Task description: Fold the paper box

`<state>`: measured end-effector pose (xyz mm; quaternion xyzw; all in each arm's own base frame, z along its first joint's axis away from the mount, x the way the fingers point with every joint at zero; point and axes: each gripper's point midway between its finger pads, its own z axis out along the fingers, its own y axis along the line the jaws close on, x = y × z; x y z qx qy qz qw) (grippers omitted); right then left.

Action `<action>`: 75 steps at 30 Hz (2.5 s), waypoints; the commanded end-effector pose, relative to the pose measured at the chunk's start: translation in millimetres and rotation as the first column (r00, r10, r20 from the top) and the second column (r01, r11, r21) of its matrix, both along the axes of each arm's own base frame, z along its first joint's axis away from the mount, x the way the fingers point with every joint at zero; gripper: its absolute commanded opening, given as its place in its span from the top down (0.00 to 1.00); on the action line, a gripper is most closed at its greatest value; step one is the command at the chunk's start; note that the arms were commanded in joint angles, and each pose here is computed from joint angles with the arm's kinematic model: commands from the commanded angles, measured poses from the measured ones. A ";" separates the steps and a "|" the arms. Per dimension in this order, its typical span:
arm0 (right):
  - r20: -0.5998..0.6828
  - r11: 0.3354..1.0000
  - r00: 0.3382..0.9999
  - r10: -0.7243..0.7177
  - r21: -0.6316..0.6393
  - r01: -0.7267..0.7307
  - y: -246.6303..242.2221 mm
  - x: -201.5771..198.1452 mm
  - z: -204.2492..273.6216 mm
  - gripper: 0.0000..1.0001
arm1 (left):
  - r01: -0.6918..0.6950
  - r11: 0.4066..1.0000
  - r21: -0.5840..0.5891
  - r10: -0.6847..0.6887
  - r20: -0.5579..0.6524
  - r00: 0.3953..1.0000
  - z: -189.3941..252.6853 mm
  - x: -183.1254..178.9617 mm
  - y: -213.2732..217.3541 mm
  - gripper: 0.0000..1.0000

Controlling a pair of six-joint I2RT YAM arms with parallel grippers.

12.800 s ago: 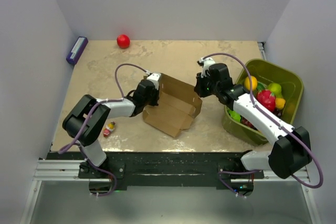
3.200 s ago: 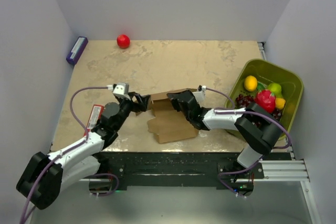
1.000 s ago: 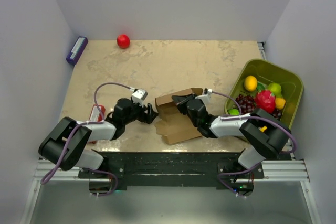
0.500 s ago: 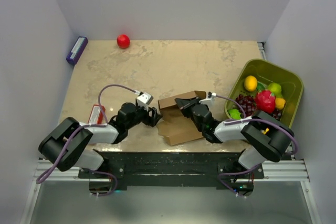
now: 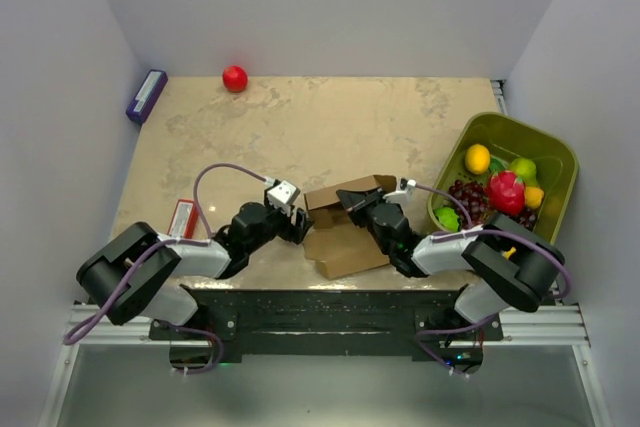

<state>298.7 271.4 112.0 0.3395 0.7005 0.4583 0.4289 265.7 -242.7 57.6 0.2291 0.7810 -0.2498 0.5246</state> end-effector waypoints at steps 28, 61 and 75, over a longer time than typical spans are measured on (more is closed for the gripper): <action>-0.105 0.987 0.994 -0.034 -0.157 0.017 -13.9 -5.1 -26.0 1.00 | -0.261 0.957 0.127 0.255 0.060 0.965 -10.7 25.2 -15.5 0.42; 0.110 0.743 0.975 0.193 -0.666 -0.072 -68.0 -34.9 115.2 0.13 | -0.152 0.979 0.139 0.181 -0.234 0.955 5.7 46.5 -3.8 1.00; -0.083 0.518 0.970 0.229 -0.833 -0.193 -98.5 -55.2 62.6 0.16 | -0.122 0.989 0.080 0.143 -0.377 0.915 20.3 67.6 26.1 1.00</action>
